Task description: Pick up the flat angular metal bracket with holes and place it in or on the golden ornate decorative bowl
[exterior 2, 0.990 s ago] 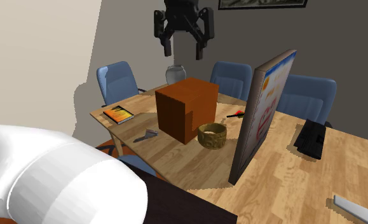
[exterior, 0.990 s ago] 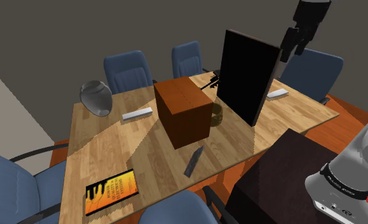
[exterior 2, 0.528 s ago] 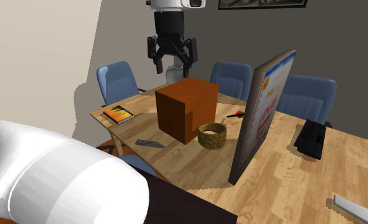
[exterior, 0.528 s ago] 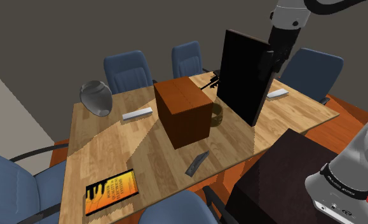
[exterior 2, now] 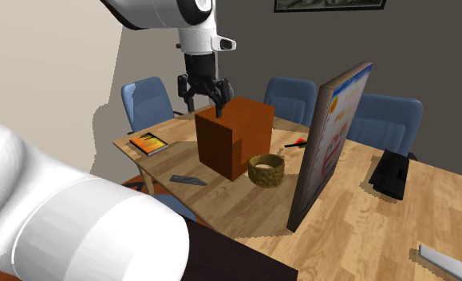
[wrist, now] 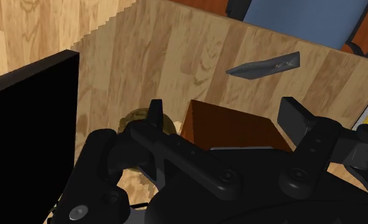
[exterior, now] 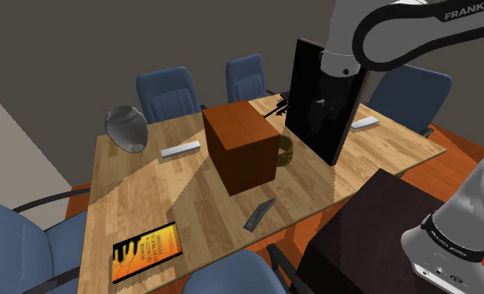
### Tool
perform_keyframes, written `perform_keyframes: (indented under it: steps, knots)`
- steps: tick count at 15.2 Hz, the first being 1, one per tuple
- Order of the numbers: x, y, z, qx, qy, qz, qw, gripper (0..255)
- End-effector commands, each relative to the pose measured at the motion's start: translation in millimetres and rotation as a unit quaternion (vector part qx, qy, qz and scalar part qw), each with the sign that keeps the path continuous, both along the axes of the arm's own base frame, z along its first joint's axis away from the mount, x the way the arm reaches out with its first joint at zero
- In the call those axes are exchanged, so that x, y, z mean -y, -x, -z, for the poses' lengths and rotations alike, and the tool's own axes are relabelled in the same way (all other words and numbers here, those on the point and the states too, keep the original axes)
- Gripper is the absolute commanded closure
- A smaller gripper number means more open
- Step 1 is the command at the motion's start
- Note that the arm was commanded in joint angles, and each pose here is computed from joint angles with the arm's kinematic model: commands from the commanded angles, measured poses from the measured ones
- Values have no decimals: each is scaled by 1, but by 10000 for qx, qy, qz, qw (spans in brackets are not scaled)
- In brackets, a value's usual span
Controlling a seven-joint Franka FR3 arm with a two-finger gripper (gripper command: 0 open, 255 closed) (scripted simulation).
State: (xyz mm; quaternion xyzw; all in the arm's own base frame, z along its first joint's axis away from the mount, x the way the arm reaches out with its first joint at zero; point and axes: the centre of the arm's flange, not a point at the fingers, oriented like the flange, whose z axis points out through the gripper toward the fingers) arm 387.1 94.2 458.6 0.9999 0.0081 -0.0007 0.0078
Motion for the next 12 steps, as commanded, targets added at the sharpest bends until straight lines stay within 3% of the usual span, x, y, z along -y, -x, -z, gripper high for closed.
perform_keyframes:
  steps: [1, 12]
  knots:
    - [-16, -9, 21, 1, -10, -66, 10000, 0]
    - [-104, -49, 128, -32, -42, -421, 9991, 0]
